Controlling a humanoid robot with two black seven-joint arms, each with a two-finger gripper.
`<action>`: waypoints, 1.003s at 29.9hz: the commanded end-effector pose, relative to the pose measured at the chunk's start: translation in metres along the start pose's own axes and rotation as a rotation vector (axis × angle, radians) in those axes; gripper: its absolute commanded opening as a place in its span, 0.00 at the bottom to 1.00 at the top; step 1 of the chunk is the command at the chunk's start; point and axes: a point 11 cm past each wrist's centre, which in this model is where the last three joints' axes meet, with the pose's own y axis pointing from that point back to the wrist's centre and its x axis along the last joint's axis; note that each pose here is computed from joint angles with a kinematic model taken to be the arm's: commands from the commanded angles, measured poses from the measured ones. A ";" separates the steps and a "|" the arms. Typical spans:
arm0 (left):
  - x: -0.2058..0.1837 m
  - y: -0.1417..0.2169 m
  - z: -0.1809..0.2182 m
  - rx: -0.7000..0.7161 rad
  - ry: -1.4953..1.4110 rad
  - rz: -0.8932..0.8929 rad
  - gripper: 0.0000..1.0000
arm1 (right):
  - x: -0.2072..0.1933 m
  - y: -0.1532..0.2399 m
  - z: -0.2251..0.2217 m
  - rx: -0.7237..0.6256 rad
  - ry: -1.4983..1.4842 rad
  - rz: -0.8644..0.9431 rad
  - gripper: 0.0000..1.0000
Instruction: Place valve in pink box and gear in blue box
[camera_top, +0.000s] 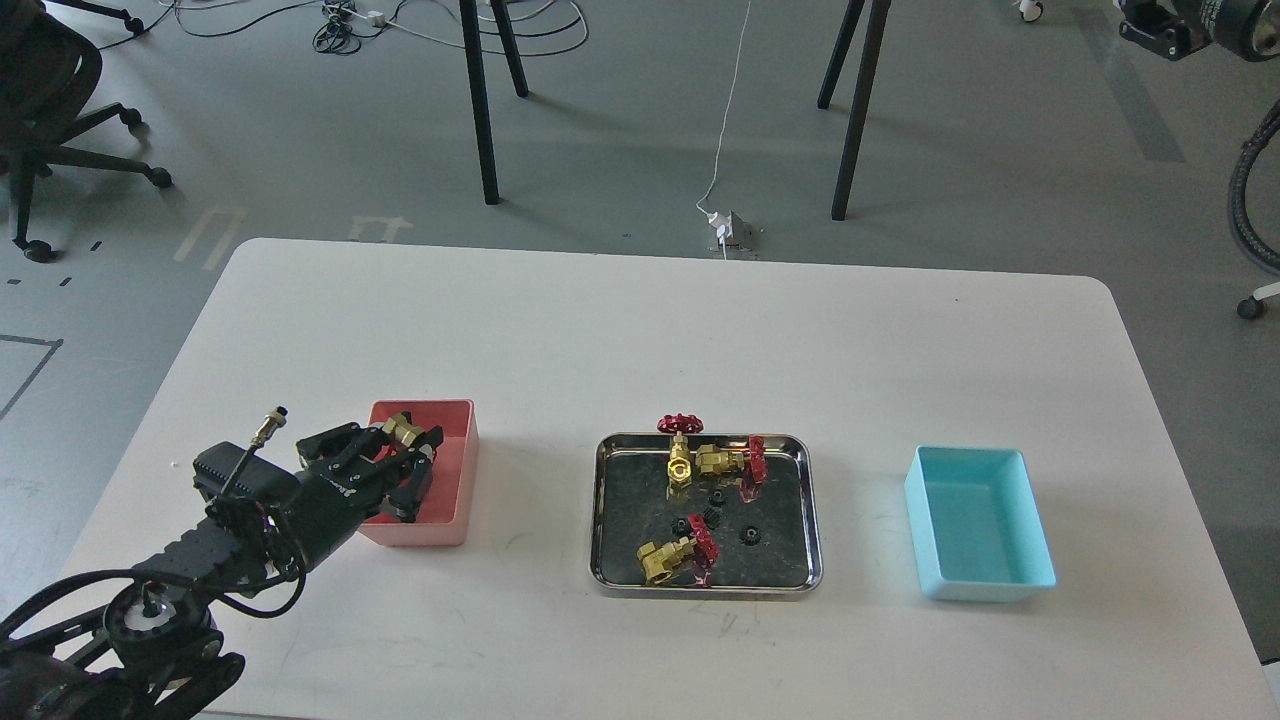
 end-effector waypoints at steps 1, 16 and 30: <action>0.005 -0.001 -0.003 0.013 0.002 0.033 0.87 | -0.001 -0.001 0.000 0.001 -0.001 0.003 0.99; 0.104 -0.016 -0.050 0.088 0.073 0.287 0.99 | -0.061 0.001 0.017 -0.028 0.158 -0.176 0.99; 0.398 -0.001 -0.133 -0.049 0.937 0.623 0.99 | -0.219 0.110 0.155 -0.124 1.033 -0.976 0.99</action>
